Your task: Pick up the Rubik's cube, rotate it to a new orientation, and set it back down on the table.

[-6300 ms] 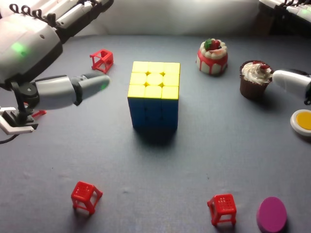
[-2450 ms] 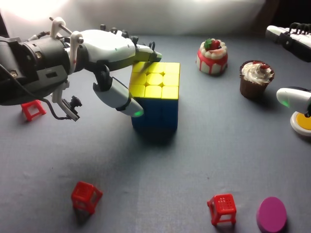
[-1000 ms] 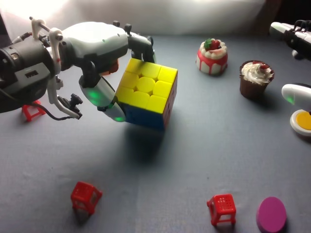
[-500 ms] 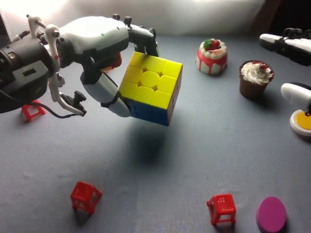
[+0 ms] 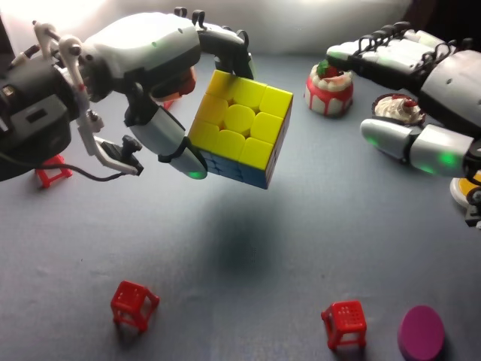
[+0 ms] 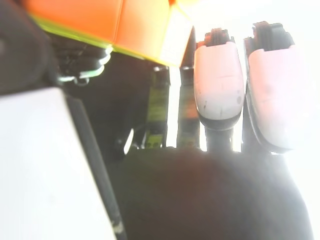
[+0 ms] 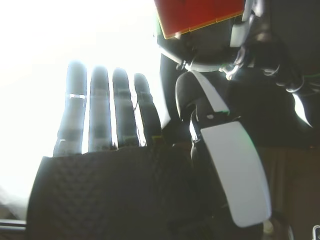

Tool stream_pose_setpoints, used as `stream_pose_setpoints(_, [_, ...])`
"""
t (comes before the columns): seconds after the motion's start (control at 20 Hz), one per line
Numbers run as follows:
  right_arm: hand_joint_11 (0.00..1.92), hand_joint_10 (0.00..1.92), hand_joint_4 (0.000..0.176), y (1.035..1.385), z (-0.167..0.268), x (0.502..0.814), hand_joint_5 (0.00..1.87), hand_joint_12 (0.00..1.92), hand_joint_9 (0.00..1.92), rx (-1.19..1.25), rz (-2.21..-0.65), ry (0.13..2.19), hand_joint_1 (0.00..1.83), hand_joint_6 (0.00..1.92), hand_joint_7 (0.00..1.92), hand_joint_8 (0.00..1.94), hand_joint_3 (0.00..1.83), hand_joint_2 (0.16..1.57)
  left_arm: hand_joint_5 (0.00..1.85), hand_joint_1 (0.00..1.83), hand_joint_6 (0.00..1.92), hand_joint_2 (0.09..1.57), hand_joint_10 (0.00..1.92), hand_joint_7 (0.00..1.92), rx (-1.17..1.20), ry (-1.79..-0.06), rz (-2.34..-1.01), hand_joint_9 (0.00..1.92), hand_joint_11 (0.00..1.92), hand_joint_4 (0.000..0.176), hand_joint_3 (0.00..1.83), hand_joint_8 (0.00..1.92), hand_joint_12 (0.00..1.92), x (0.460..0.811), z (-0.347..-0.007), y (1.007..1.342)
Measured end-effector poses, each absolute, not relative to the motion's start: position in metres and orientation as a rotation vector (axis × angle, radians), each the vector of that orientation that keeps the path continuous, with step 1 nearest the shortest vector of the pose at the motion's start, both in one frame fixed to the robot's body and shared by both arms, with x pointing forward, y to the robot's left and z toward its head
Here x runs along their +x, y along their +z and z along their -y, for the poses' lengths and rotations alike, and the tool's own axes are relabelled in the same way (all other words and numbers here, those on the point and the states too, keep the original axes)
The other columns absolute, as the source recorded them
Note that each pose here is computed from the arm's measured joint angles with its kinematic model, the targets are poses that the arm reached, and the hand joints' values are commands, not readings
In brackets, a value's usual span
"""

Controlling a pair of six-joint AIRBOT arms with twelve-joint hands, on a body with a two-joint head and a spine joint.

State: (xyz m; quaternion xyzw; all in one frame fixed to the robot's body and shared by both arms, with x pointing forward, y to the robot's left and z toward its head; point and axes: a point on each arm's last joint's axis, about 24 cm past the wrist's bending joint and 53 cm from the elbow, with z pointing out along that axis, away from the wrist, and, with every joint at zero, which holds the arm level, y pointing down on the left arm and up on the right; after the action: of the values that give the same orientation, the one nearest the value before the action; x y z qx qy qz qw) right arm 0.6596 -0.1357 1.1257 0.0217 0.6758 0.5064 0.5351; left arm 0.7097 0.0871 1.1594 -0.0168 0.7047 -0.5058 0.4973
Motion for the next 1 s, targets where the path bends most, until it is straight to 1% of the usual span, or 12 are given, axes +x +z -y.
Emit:
stream_pose_setpoints(0.1, [0.00, 0.36, 0.000, 1.125, 0.136, 0.664, 0.14, 0.22, 0.00, 0.061, -1.614, 1.200, 0.00, 0.01, 0.12, 0.00, 0.00, 1.51, 1.28, 1.48, 1.92, 0.68, 1.92, 1.39, -0.036, -1.242, -1.689, 1.46, 1.59, 0.000, 1.00, 1.92, 1.92, 0.708, -0.085, 1.164])
stream_pose_setpoints(0.2, [0.00, 0.17, 0.000, 1.129, 0.133, 0.667, 0.10, 0.03, 0.01, 0.054, -1.594, 1.206, 0.00, 0.01, 0.08, 0.01, 0.00, 1.48, 1.26, 1.48, 1.92, 0.70, 1.92, 1.37, -0.035, -1.265, -1.667, 1.45, 1.57, 0.000, 0.96, 1.92, 1.92, 0.705, -0.084, 1.170])
stream_pose_setpoints(0.4, [0.02, 0.16, 0.000, 1.134, 0.125, 0.673, 0.14, 0.02, 0.07, 0.050, -1.572, 1.220, 0.00, 0.03, 0.15, 0.03, 0.01, 1.52, 1.27, 1.48, 1.92, 0.67, 1.92, 1.37, -0.019, -1.280, -1.627, 1.43, 1.50, 0.000, 1.01, 1.92, 1.92, 0.701, -0.086, 1.181])
stream_pose_setpoints(0.45, [0.00, 0.03, 0.000, 1.135, 0.124, 0.673, 0.15, 0.00, 0.01, 0.046, -1.573, 1.220, 0.00, 0.03, 0.10, 0.01, 0.01, 1.52, 1.26, 1.45, 1.92, 0.66, 1.92, 1.36, -0.018, -1.281, -1.622, 1.41, 1.49, 0.000, 0.98, 1.92, 1.92, 0.701, -0.087, 1.183])
stream_pose_setpoints(0.5, [0.00, 0.01, 0.000, 1.139, 0.121, 0.673, 0.19, 0.00, 0.00, 0.035, -1.565, 1.224, 0.00, 0.05, 0.08, 0.01, 0.01, 1.53, 1.28, 1.11, 1.92, 0.68, 1.92, 1.34, -0.017, -1.285, -1.614, 1.39, 1.47, 0.000, 0.63, 1.92, 1.92, 0.701, -0.087, 1.185])
stream_pose_setpoints(0.6, [0.00, 0.00, 0.000, 1.150, 0.115, 0.673, 0.17, 0.00, 0.00, 0.002, -1.536, 1.237, 0.00, 0.04, 0.06, 0.01, 0.02, 1.55, 1.24, 1.13, 1.92, 0.85, 1.92, 1.29, -0.008, -1.284, -1.591, 1.36, 1.47, 0.000, 0.24, 1.92, 1.92, 0.702, -0.088, 1.194])
stream_pose_setpoints(0.65, [0.01, 0.02, 0.000, 1.155, 0.112, 0.673, 0.17, 0.00, 0.05, -0.015, -1.523, 1.242, 0.00, 0.04, 0.09, 0.02, 0.01, 1.55, 1.20, 1.25, 1.92, 0.89, 1.92, 1.28, -0.012, -1.293, -1.573, 1.35, 1.46, 0.000, 0.35, 1.92, 1.92, 0.702, -0.089, 1.199])
stream_pose_setpoints(0.7, [0.00, 0.03, 0.000, 1.157, 0.112, 0.673, 0.18, 0.25, 0.10, -0.022, -1.519, 1.241, 0.00, 0.02, 0.13, 0.02, 0.00, 1.57, 1.21, 1.28, 1.92, 0.79, 1.92, 1.30, -0.009, -1.296, -1.564, 1.37, 1.47, 0.000, 0.60, 1.92, 1.92, 0.702, -0.088, 1.202])
stream_pose_setpoints(0.75, [0.00, 0.03, 0.000, 1.156, 0.112, 0.673, 0.14, 0.42, 0.13, -0.023, -1.520, 1.240, 0.00, 0.02, 0.15, 0.01, 0.00, 1.56, 1.23, 1.21, 1.92, 0.75, 1.92, 1.32, -0.008, -1.304, -1.551, 1.40, 1.49, 0.000, 0.65, 1.92, 1.92, 0.701, -0.088, 1.206])
stream_pose_setpoints(0.8, [0.00, 0.01, 0.000, 1.156, 0.112, 0.673, 0.11, 0.41, 0.10, -0.025, -1.523, 1.239, 0.00, 0.01, 0.12, 0.00, 0.00, 1.56, 1.23, 1.33, 1.92, 0.64, 1.92, 1.31, -0.010, -1.307, -1.545, 1.39, 1.47, 0.000, 0.95, 1.92, 1.92, 0.701, -0.088, 1.207])
stream_pose_setpoints(0.85, [0.00, 0.01, 0.000, 1.154, 0.111, 0.673, 0.12, 0.46, 0.11, -0.025, -1.527, 1.238, 0.00, 0.01, 0.14, 0.00, 0.00, 1.56, 1.23, 1.44, 1.92, 0.58, 1.92, 1.31, -0.008, -1.305, -1.538, 1.38, 1.47, 0.000, 1.13, 1.92, 1.92, 0.701, -0.088, 1.208])
stream_pose_setpoints(1.0, [0.00, 0.01, 0.000, 1.149, 0.105, 0.671, 0.07, 0.57, 0.11, -0.034, -1.541, 1.244, 0.00, 0.00, 0.11, 0.00, 0.00, 1.52, 1.21, 1.47, 1.92, 0.56, 1.92, 1.29, -0.009, -1.316, -1.521, 1.37, 1.47, 0.000, 1.17, 1.92, 1.92, 0.700, -0.087, 1.214])
